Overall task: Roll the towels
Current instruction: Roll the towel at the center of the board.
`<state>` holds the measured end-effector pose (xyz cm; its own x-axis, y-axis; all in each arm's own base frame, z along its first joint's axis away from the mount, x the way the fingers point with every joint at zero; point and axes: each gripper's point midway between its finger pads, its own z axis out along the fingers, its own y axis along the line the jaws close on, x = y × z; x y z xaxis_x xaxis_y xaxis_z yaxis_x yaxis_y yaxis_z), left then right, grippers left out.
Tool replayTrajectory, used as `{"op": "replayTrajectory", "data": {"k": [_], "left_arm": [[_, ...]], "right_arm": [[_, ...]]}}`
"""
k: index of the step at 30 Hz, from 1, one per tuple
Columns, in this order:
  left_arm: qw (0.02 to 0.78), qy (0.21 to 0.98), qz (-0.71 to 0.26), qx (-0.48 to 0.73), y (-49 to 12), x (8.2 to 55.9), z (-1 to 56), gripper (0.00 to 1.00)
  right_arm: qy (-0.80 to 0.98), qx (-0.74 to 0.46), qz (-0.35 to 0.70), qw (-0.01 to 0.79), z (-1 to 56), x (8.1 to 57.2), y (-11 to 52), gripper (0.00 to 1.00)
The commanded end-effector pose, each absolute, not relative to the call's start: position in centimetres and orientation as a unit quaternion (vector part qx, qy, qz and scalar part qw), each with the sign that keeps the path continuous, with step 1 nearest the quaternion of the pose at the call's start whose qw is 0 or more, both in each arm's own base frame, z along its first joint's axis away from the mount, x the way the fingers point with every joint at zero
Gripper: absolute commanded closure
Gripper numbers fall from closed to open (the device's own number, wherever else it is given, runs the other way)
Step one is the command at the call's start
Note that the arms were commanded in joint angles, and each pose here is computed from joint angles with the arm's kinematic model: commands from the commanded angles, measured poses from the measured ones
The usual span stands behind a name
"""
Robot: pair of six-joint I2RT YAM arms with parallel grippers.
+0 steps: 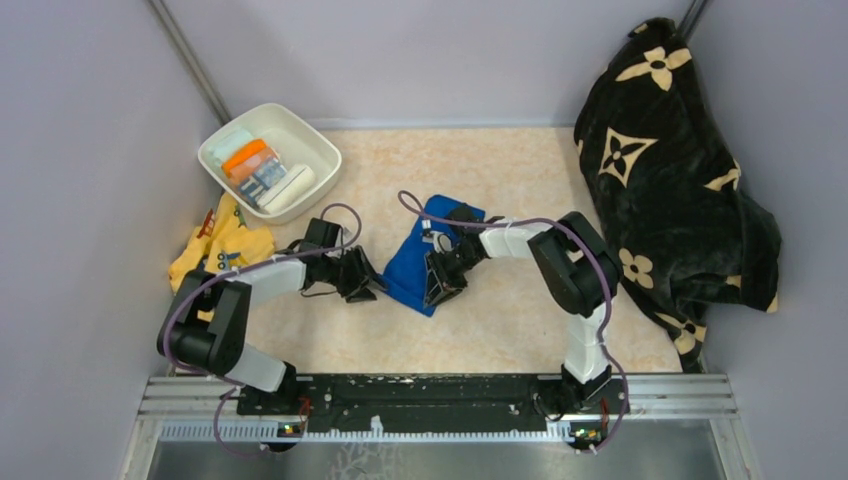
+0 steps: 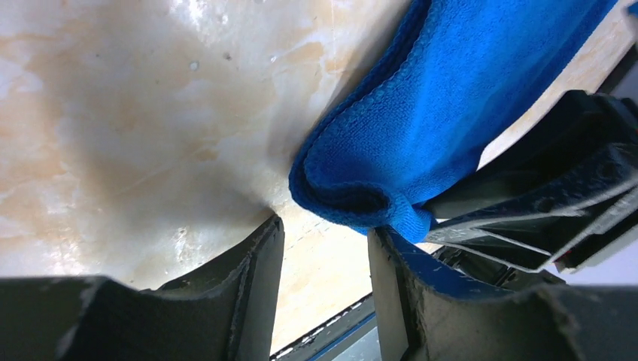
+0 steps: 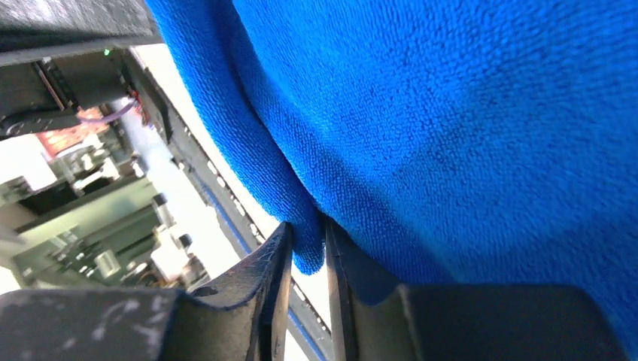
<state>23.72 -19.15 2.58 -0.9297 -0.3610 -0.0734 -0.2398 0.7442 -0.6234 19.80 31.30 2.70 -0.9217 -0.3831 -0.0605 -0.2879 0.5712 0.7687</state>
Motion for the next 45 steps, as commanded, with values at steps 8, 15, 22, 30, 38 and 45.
{"op": "replayTrajectory", "data": {"k": [8,15,22,30,38,45], "left_arm": [[0.092,0.934,-0.296,-0.179,-19.0,24.5,1.1,0.49],[0.088,0.937,-0.283,-0.185,-18.5,23.9,0.6,0.49],[0.088,0.936,-0.283,-0.188,-18.4,23.7,0.5,0.49],[0.088,0.937,-0.282,-0.186,-18.3,23.6,0.4,0.49],[0.088,0.937,-0.281,-0.188,-18.3,23.7,0.4,0.48],[0.089,0.938,-0.279,-0.187,-18.3,23.9,0.4,0.46]], "right_arm": [[-0.869,0.353,-0.271,-0.215,11.3,23.3,32.5,0.68],[-0.809,0.453,-0.255,-0.275,12.5,19.9,36.2,0.65],[-0.808,0.489,-0.207,-0.257,8.3,19.0,37.2,0.65],[-0.81,0.504,-0.145,-0.263,6.2,19.8,36.3,0.65],[-0.811,0.51,-0.107,-0.265,5.3,20.4,35.3,0.62],[-0.816,0.521,-0.067,-0.243,2.3,20.4,33.9,0.59]]}}
